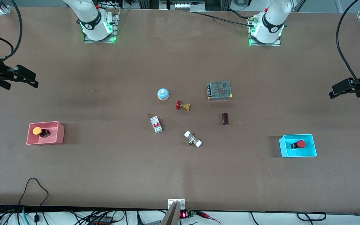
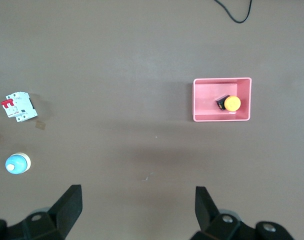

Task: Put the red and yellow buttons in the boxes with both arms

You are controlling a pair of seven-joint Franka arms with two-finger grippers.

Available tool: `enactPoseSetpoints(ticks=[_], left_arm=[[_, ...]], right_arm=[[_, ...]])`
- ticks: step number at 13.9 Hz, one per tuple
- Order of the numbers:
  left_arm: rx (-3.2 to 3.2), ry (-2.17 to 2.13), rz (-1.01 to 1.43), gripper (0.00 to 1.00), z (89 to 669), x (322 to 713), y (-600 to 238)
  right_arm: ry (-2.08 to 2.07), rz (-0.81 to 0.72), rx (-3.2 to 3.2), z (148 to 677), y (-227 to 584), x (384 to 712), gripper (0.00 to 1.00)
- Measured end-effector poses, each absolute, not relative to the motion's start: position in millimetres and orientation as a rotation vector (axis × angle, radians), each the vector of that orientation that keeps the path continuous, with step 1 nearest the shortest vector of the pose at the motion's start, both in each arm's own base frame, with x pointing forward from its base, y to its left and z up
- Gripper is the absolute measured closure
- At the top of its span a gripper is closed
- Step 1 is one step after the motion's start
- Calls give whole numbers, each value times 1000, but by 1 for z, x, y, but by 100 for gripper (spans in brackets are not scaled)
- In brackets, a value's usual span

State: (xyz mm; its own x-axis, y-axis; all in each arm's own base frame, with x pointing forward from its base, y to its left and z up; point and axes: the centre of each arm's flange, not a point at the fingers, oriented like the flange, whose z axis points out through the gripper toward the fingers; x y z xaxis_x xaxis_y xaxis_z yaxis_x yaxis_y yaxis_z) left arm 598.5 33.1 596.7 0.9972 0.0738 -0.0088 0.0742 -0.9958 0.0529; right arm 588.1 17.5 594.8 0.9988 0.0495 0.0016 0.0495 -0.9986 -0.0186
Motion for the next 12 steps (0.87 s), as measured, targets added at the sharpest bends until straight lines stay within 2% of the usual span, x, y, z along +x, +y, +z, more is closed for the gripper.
enactPoseSetpoints(ticks=[6, 12], left_arm=[[3085, 97, -37, 0, 598, 594, 27], [3086, 97, -39, 0, 600, 592, 27]], right_arm=[[-62, 11, -3150, 593, 32, 588, 0], [-73, 59, -3153, 598, 31, 572, 0]])
